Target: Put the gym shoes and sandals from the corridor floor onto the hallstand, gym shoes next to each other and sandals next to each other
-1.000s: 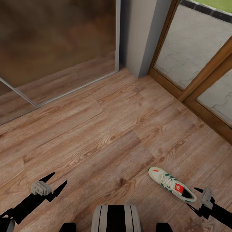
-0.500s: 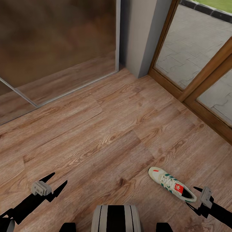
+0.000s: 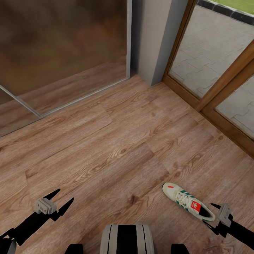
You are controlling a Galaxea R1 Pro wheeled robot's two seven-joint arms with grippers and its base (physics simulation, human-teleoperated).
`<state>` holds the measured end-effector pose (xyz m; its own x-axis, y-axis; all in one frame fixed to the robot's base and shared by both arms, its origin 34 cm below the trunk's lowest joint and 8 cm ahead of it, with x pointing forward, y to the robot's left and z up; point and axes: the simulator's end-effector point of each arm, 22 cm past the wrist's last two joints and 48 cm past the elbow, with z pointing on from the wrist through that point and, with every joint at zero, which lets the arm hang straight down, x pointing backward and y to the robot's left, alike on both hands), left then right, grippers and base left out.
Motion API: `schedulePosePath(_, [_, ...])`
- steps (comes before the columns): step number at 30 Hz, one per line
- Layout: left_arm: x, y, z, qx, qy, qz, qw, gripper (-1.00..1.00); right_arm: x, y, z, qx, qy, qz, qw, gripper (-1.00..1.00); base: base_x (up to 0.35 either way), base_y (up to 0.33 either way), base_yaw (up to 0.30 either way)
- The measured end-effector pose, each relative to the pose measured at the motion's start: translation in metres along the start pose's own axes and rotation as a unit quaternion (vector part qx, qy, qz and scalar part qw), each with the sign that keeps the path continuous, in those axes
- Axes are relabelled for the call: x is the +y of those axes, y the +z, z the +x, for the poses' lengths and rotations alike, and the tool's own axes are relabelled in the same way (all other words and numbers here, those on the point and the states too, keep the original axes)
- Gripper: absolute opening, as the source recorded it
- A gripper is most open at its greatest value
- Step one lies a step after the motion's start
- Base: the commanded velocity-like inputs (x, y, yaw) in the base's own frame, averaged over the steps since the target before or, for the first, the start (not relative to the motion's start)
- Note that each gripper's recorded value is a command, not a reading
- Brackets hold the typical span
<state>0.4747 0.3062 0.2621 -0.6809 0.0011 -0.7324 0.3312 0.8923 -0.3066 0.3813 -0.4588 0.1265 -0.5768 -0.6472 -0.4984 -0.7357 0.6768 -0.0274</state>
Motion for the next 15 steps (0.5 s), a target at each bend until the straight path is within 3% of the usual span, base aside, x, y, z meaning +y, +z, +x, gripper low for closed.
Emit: schedulePosePath(15, [-0.0003,0.0001,0.0,-0.001,0.001,0.0,1.0,1.0,0.0011,0.0014,-0.0016,-0.002,0.0,-0.001,1.0,1.0,0.0,0.0,0.0])
